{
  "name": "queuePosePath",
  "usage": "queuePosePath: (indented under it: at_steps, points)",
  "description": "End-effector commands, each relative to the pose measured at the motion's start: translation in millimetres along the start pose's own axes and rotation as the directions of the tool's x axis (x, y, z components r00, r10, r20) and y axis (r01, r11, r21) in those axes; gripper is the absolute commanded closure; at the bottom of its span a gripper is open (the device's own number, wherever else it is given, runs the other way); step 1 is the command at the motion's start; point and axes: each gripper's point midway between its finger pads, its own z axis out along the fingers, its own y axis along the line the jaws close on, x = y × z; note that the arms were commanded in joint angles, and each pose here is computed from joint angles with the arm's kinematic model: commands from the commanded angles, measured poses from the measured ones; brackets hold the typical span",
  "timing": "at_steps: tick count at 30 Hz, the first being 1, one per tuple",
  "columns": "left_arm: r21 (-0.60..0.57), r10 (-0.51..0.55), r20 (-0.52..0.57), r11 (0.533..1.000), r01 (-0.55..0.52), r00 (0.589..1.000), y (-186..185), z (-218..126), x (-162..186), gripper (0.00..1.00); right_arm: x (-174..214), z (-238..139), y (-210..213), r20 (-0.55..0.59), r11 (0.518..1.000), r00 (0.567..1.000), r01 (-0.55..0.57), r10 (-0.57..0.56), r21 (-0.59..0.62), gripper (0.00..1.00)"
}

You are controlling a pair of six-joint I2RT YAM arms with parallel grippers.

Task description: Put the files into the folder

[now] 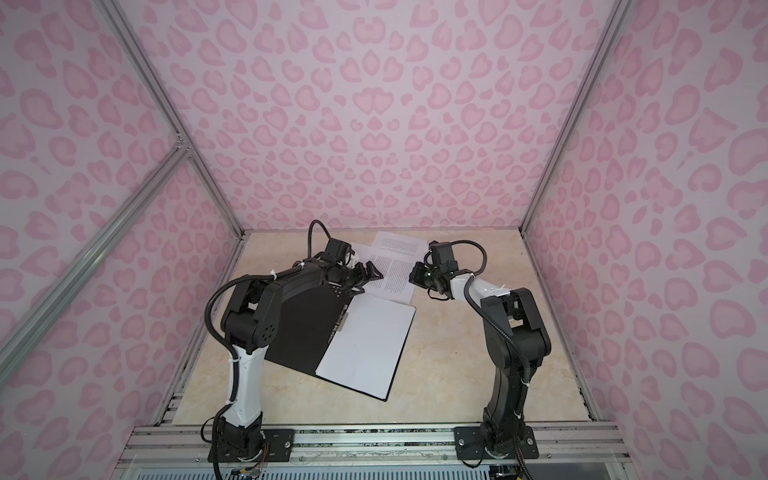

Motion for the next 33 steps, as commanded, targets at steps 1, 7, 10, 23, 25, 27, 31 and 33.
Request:
queuePosePath:
  at_steps: [1,7,10,23,25,27,31,33]
  points:
    - [0.070,0.153,0.207,0.983,-0.171,0.966,-53,-112,3,0.02,9,16,-6,-0.065,0.999,0.998,0.013,-0.010,0.038,0.95]
    - [0.163,0.159,0.254,0.965,-0.204,0.954,-58,-129,2,0.02,8,43,-5,-0.103,0.999,0.995,0.006,-0.003,0.033,0.97]
    - [0.142,0.129,0.281,0.974,-0.175,0.951,-59,-136,-6,0.03,13,54,-2,-0.133,0.999,0.991,0.000,0.004,0.034,0.96]
    - [-0.080,-0.104,0.229,0.989,0.125,0.968,56,-122,33,0.02,16,71,-23,-0.171,0.992,0.978,-0.108,0.118,0.066,1.00]
    - [-0.078,-0.131,0.212,0.986,0.150,0.969,64,-116,41,0.02,8,67,-28,-0.148,0.989,0.978,-0.135,0.143,0.065,1.00]
    - [-0.080,-0.150,0.205,0.982,0.169,0.967,70,-112,46,0.02,17,64,-44,-0.161,0.982,0.970,-0.168,0.180,0.086,1.00]
    - [-0.101,-0.203,0.202,0.969,0.226,0.958,83,-102,47,0.02,12,55,-65,-0.140,0.970,0.962,-0.224,0.236,0.097,1.00]
    - [-0.097,-0.238,0.198,0.961,0.261,0.951,88,-95,45,0.02,10,49,-76,-0.125,0.962,0.956,-0.254,0.265,0.097,1.00]
